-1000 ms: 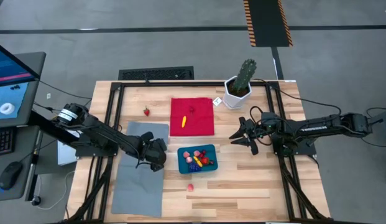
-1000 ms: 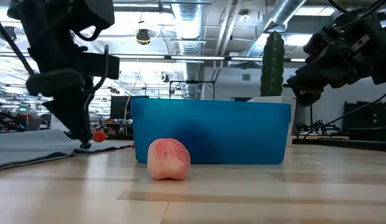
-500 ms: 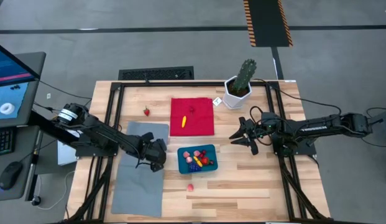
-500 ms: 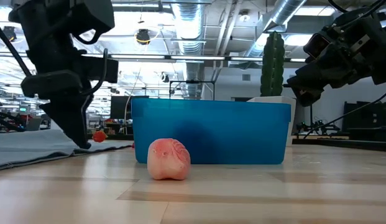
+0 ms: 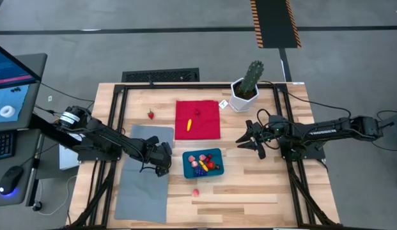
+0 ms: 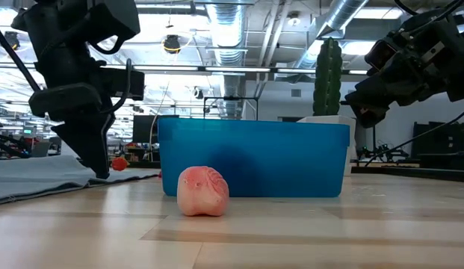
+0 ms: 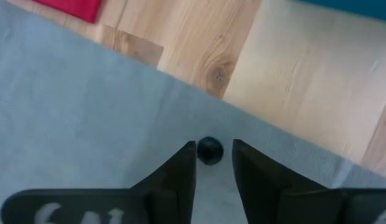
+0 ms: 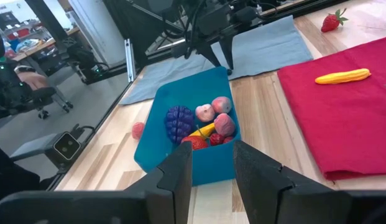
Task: Pick and placing Produce into tupperware
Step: Put the blueberry into the blue bin
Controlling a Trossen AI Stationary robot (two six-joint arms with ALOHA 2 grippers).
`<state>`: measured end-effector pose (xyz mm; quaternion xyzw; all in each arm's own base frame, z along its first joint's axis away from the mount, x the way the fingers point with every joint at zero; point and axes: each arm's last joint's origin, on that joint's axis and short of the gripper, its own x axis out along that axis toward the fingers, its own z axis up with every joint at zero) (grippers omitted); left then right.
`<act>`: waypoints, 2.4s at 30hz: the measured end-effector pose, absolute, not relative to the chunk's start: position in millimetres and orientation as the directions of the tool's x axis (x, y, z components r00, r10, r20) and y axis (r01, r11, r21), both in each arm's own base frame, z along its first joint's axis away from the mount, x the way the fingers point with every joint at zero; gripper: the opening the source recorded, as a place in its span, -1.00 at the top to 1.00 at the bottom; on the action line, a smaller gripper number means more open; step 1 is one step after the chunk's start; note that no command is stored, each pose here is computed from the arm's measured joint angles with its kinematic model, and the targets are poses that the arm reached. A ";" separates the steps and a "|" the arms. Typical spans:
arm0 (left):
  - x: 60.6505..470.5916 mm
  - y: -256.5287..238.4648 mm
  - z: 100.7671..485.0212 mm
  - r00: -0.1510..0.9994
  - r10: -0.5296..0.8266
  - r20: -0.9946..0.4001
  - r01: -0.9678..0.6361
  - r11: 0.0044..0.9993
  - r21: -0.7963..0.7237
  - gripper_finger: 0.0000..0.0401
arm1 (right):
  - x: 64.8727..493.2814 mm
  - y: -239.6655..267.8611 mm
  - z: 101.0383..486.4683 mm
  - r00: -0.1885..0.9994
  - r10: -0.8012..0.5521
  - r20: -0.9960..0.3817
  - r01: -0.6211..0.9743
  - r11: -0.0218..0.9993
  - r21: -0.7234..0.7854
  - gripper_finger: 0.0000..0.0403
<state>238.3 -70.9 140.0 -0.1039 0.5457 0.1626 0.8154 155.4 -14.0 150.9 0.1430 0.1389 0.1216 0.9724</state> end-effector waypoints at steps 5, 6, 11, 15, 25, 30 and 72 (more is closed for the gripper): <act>238.9 -71.0 140.1 0.352 0.135 -0.926 -0.371 0.928 -0.006 0.72 | 155.4 -14.0 150.9 0.932 0.276 -0.235 -0.197 0.930 0.312 0.30; 238.7 -70.8 139.6 0.353 0.136 -0.926 -0.372 0.928 -0.006 0.75 | 155.4 -14.0 150.9 0.932 0.276 -0.235 -0.197 0.930 0.312 0.30; 234.8 -66.2 134.3 0.349 0.142 -0.926 -0.399 0.917 -0.009 0.90 | 155.4 -14.0 150.9 0.932 0.276 -0.235 -0.197 0.930 0.312 0.30; 235.4 -66.2 133.7 0.362 0.147 -0.921 -0.378 0.926 0.000 0.96 | 155.4 -14.0 150.9 0.932 0.276 -0.235 -0.197 0.930 0.312 0.31; 239.0 -69.9 140.9 0.348 0.165 -0.923 -0.306 0.950 0.055 1.00 | 155.4 -14.0 150.9 0.932 0.276 -0.235 -0.197 0.930 0.312 0.30; 241.6 -70.5 147.9 0.329 0.180 -0.927 -0.288 0.954 0.083 1.00 | 155.4 -14.0 150.8 0.932 0.276 -0.236 -0.197 0.930 0.312 0.31; 244.4 -61.6 140.9 0.263 0.150 -0.953 -0.277 0.958 0.074 0.21 | 155.3 -14.0 150.6 0.932 0.274 -0.236 -0.194 0.930 0.311 0.31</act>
